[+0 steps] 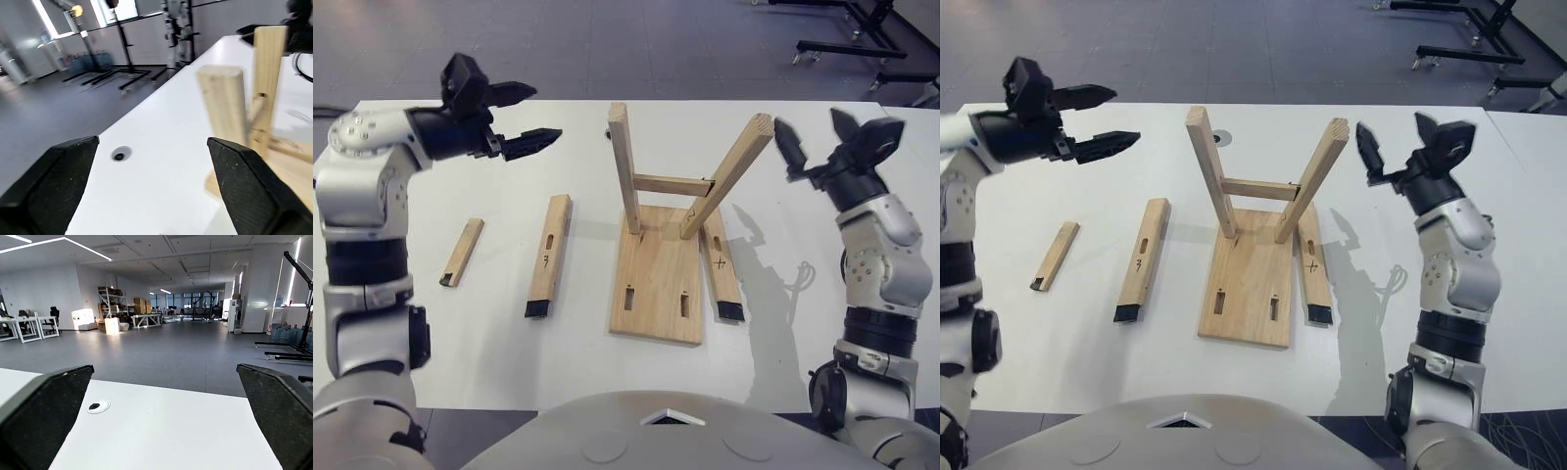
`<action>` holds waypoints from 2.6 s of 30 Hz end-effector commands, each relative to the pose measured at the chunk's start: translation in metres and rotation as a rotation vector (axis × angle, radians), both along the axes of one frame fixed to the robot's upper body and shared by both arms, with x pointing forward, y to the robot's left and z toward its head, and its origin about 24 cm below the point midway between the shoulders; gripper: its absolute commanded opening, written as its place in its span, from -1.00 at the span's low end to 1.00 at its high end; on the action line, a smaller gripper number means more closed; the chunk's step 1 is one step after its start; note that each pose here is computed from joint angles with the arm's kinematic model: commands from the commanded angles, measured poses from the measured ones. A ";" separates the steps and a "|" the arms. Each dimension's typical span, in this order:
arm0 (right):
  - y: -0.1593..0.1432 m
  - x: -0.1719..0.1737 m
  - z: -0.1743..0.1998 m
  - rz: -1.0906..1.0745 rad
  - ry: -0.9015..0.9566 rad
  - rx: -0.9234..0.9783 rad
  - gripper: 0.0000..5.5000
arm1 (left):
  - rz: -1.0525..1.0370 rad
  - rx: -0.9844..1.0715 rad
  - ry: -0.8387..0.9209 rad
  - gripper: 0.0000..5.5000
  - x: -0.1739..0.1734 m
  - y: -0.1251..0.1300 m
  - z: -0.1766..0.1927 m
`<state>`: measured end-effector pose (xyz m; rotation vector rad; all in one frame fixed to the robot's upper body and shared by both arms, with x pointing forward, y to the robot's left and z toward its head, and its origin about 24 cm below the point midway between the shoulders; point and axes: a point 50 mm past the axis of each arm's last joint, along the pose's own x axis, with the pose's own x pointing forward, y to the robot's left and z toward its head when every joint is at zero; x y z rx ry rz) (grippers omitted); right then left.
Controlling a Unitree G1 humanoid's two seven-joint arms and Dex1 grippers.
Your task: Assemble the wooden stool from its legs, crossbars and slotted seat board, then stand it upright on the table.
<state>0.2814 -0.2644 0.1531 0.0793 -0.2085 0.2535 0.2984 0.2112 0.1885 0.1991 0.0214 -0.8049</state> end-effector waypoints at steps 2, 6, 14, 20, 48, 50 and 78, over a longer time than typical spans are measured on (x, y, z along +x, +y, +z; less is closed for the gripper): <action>0.010 0.005 0.009 -0.094 -0.033 0.085 0.96 | 0.329 -0.212 -0.017 0.47 -0.005 -0.015 -0.011; 0.029 -0.013 -0.006 -0.233 0.030 0.150 0.96 | 0.537 -0.364 -0.022 0.47 -0.024 -0.034 -0.023; 0.053 -0.019 -0.008 -0.231 0.105 0.142 0.96 | 0.617 -0.364 0.068 0.47 -0.017 -0.060 -0.051; 0.082 -0.019 -0.011 -0.093 0.144 0.128 0.96 | 0.486 -0.336 0.051 0.47 0.005 -0.098 -0.046; 0.083 0.017 0.113 -0.047 -0.291 0.138 0.96 | 0.492 -0.448 -0.332 0.47 0.017 -0.074 0.081; 0.091 0.015 0.113 -0.019 -0.286 0.153 0.96 | 0.428 -0.475 -0.306 0.47 0.012 -0.091 0.083; 0.122 0.018 0.054 0.115 -0.058 0.109 0.96 | 0.229 -0.461 -0.103 0.47 0.008 -0.151 0.029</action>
